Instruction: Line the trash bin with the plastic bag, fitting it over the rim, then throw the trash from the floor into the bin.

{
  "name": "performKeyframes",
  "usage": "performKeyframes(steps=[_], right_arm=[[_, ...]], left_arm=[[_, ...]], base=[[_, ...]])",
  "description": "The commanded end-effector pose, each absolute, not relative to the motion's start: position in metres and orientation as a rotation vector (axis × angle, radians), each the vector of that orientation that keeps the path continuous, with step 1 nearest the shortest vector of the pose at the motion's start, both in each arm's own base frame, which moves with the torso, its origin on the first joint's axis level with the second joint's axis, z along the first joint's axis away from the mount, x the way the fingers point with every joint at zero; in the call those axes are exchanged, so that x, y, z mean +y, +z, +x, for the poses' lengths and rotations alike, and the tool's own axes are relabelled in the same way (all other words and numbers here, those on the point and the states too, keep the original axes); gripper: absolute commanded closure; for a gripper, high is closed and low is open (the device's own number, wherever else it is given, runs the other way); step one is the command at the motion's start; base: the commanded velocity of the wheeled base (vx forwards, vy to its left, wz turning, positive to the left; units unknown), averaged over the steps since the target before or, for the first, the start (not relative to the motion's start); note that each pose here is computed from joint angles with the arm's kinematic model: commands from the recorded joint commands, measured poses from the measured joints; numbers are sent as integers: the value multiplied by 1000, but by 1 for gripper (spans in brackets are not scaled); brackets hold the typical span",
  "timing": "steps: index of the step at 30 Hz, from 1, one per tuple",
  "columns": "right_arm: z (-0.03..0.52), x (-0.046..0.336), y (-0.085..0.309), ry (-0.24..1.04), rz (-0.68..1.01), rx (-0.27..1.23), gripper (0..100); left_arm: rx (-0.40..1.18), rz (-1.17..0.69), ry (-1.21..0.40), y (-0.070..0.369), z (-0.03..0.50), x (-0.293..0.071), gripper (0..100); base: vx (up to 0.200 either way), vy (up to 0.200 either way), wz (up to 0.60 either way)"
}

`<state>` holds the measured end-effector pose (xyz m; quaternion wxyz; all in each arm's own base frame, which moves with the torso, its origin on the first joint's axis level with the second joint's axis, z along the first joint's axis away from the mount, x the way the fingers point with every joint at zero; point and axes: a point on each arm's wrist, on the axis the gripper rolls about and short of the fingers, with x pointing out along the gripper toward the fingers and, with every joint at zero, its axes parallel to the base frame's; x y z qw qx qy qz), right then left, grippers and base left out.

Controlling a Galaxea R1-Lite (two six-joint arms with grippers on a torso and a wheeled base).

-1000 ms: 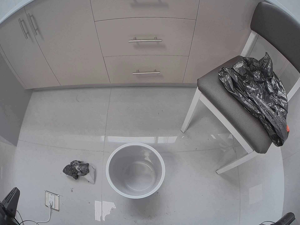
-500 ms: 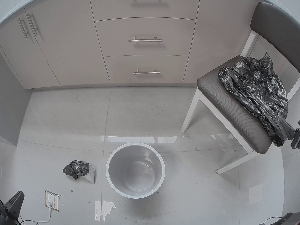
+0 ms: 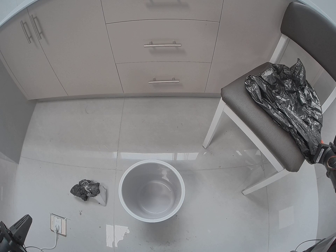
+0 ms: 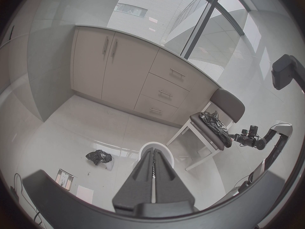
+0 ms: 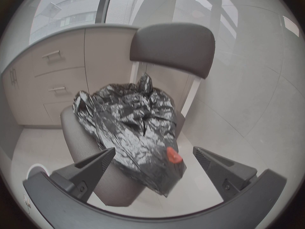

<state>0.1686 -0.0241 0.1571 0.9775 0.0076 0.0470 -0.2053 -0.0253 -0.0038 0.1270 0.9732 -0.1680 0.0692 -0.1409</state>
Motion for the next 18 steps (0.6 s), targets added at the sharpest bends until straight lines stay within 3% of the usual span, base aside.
performKeyframes(steps=[1, 18], right_arm=[[174, -25, 139, -420, 4, 189, 0], [184, -28, 142, -465, -26, 187, 0]], left_arm=[[163, -342, -280, 127, -22, -4, 100], [172, -341, -279, 124, -22, -4, 100]], base=[[0, 0, 0], [0, 0, 0]])
